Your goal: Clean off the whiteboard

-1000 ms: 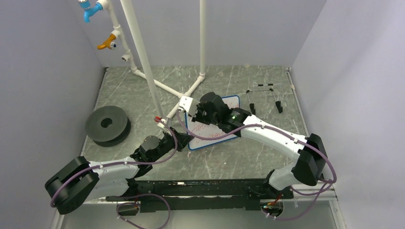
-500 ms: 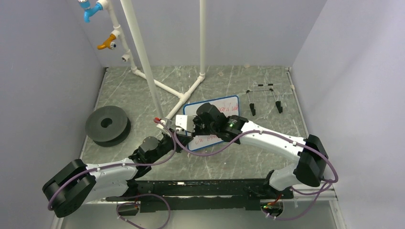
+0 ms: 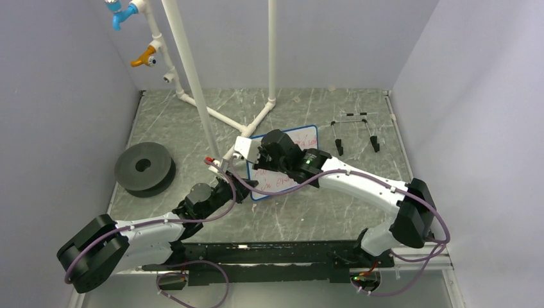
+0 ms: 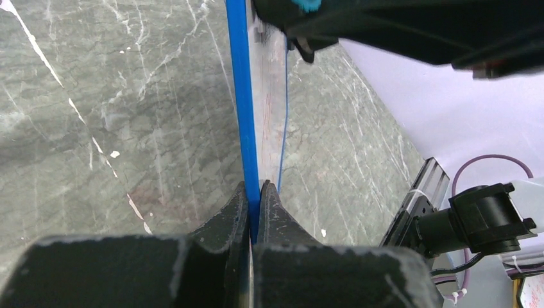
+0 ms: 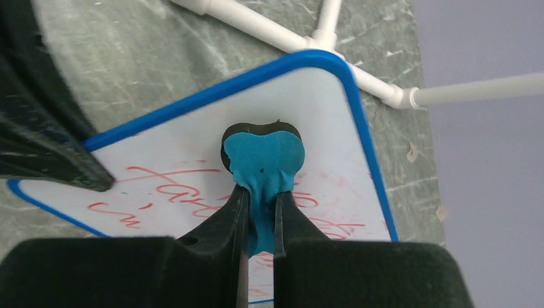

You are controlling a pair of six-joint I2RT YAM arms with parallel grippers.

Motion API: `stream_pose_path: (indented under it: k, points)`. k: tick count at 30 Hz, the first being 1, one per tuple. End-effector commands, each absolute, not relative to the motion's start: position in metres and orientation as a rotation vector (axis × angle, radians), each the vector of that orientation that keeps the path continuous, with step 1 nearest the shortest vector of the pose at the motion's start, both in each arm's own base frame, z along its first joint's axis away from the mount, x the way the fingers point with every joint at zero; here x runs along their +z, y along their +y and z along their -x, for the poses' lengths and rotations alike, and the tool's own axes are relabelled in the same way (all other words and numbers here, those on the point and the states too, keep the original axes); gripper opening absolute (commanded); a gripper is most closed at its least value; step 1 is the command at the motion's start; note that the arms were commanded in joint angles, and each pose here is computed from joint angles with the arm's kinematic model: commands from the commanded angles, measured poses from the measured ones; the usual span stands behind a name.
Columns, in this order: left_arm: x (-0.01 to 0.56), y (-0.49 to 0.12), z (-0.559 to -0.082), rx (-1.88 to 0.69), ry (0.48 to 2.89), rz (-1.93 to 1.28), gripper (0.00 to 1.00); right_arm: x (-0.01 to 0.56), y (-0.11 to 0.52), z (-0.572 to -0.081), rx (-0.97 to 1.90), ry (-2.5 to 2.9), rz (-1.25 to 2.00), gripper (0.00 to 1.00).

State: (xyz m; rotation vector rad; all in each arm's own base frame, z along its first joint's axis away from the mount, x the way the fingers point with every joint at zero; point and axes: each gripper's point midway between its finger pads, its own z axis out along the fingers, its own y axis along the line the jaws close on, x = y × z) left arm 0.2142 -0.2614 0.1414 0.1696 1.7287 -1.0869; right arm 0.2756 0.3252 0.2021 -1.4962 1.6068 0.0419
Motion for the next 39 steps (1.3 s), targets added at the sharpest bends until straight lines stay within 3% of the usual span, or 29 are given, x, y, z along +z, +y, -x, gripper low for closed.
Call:
stream_pose_path:
  k: [1, 6, 10, 14, 18, 25, 30, 35, 39]
  points:
    - [0.153, -0.275, -0.199, -1.122, 1.658, -0.348, 0.0, 0.24, 0.297, -0.323, -0.063, 1.631, 1.225, 0.0]
    - [0.154, -0.274, -0.199, -1.11, 1.653, -0.358, 0.0, 0.222, 0.288, -0.31, 0.008, 1.648, 1.325, 0.0]
    - [0.155, -0.275, -0.198, -1.113, 1.651, -0.369, 0.0, 0.184, 0.312, -0.254, 0.232, 1.589, 1.621, 0.0]
    - [0.155, -0.274, -0.198, -1.112, 1.649, -0.372, 0.0, 0.177, 0.328, -0.23, 0.316, 1.548, 1.73, 0.0]
    - [0.155, -0.274, -0.197, -1.116, 1.644, -0.378, 0.0, 0.2, 0.341, -0.235, 0.352, 1.552, 1.655, 0.0]
    - [0.155, -0.276, -0.194, -1.134, 1.639, -0.392, 0.0, 0.228, 0.303, -0.311, 0.151, 1.698, 1.281, 0.0]
    - [0.156, -0.277, -0.195, -1.136, 1.638, -0.394, 0.0, 0.204, 0.297, -0.298, 0.136, 1.683, 1.382, 0.0]
    - [0.155, -0.277, -0.195, -1.14, 1.638, -0.385, 0.0, 0.168, 0.309, -0.245, 0.285, 1.59, 1.684, 0.0]
    - [0.155, -0.276, -0.194, -1.146, 1.635, -0.377, 0.0, 0.16, 0.315, -0.231, 0.305, 1.567, 1.748, 0.0]
